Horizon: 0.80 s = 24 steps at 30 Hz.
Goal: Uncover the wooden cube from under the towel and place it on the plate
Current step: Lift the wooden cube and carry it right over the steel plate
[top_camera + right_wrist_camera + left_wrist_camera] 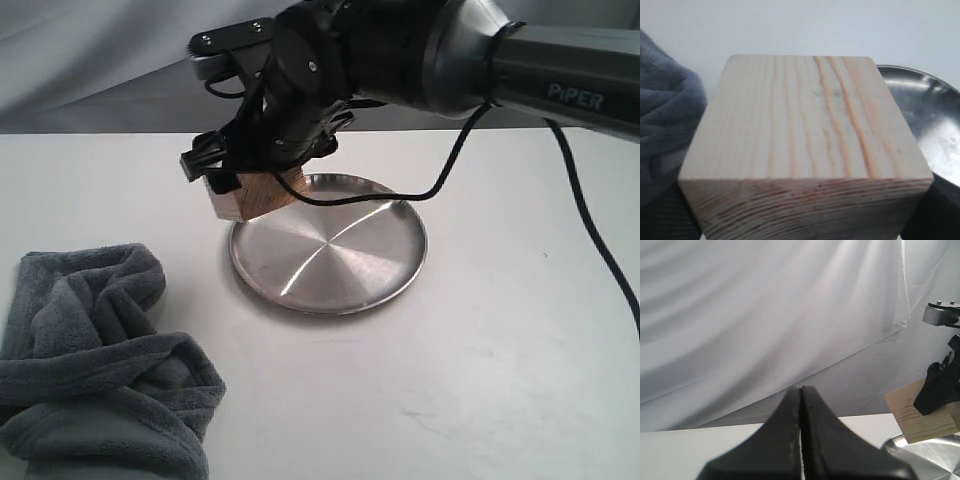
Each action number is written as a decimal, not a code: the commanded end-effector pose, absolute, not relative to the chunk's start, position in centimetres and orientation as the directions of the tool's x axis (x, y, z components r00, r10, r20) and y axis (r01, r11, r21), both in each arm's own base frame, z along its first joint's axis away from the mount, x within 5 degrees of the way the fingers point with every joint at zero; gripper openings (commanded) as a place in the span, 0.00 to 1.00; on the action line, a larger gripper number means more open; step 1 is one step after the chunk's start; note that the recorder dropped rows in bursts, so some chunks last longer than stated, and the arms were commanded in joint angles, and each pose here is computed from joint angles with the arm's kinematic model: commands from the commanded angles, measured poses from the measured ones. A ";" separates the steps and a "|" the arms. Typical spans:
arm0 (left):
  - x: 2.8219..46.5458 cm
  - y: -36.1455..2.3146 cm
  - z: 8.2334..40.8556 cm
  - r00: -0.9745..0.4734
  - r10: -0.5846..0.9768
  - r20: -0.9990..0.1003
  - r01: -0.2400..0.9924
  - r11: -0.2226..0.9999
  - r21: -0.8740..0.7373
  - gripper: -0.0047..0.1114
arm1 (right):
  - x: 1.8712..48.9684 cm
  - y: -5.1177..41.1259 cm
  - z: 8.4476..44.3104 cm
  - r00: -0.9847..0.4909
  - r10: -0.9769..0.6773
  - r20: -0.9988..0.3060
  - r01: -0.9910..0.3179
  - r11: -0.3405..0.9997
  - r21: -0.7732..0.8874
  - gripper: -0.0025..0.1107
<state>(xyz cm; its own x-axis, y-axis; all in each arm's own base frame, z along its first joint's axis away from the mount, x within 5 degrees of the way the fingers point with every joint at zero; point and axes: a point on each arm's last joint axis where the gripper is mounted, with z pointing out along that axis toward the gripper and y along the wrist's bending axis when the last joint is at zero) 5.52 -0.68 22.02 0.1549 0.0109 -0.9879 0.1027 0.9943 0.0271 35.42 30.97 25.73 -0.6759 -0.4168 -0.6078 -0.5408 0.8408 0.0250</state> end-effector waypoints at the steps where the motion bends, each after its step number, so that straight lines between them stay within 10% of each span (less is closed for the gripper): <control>1: 5.5 -0.7 22.0 0.161 0.005 -0.987 0.104 0.994 0.022 0.04 | 36.6 29.3 27.4 -0.656 -0.351 -0.668 -0.427 0.903 -0.056 0.03; 24: 5.5 -0.7 22.0 0.161 0.005 -0.987 0.104 0.994 0.022 0.04 | 34.5 24.5 21.3 -0.418 -0.026 -0.908 -0.130 0.991 0.031 0.02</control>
<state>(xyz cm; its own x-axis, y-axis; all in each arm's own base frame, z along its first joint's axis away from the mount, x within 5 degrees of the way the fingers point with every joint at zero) 5.52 -0.68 22.02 0.1549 0.0109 -0.9879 0.1027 0.9943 0.0271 34.44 24.60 21.61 -0.4457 -0.0055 -0.8952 -0.1393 0.9882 0.0633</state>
